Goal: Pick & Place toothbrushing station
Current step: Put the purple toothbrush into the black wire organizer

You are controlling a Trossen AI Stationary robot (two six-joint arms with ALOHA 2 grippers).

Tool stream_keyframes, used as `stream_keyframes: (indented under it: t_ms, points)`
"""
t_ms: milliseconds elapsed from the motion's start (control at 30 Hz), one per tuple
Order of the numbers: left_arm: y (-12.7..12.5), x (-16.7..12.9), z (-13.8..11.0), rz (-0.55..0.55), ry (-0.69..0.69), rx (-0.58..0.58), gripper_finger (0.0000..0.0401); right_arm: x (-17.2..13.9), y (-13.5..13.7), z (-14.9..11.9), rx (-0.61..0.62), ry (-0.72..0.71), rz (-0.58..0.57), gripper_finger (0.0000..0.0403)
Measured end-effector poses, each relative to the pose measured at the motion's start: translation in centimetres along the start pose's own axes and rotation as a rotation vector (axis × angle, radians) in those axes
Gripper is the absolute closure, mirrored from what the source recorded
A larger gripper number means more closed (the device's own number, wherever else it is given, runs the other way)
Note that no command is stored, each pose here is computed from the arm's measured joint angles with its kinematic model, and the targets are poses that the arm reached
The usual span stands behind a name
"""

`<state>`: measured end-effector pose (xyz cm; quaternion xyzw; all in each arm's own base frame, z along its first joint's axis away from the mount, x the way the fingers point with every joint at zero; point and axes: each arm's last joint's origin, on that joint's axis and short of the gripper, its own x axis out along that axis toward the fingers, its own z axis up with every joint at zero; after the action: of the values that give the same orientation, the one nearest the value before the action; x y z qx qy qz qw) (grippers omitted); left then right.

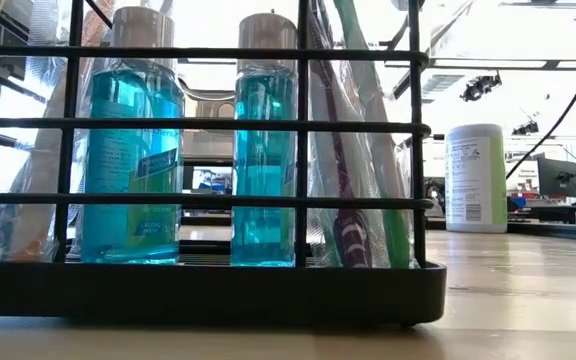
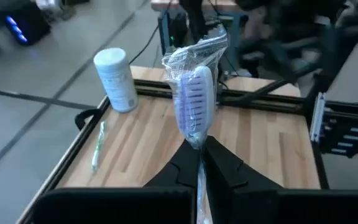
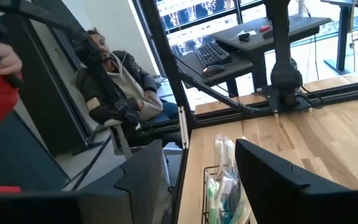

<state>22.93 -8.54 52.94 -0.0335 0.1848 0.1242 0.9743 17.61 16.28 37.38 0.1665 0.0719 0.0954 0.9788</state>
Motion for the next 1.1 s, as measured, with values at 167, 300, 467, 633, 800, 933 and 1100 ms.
stream_keyframes:
  t_ms: [167,300,467,633,800,933,1100]
  points:
    - [-6.9,-0.7,-5.1,0.081,-0.045,0.003,0.0400,0.0,0.0,0.0,-0.003,-0.002,0.007,0.0207]
    - [-11.4,-0.4,-10.1,0.117,-0.140,-0.043,0.0400,0.0,0.2,0.0,0.004,0.016,0.053,0.0207]
    - [-13.8,-1.5,-15.8,0.191,-0.281,-0.169,0.0400,0.0,0.3,0.1,0.009,0.017,0.078,0.0207]
    - [-14.2,-1.4,-19.9,0.224,-0.408,-0.308,0.0400,0.0,0.3,0.2,0.018,0.005,0.085,0.0207]
    - [-14.0,0.2,-23.5,0.209,-0.435,-0.448,0.0401,0.0,0.4,0.4,0.030,-0.013,0.093,0.0207]
    - [-14.0,2.1,-25.6,0.218,-0.452,-0.538,0.0401,0.0,0.4,0.4,0.035,-0.014,0.094,0.0207]
    - [-14.4,2.7,-26.9,0.212,-0.458,-0.567,0.0401,-0.1,0.5,0.4,0.054,-0.012,0.098,0.0207]
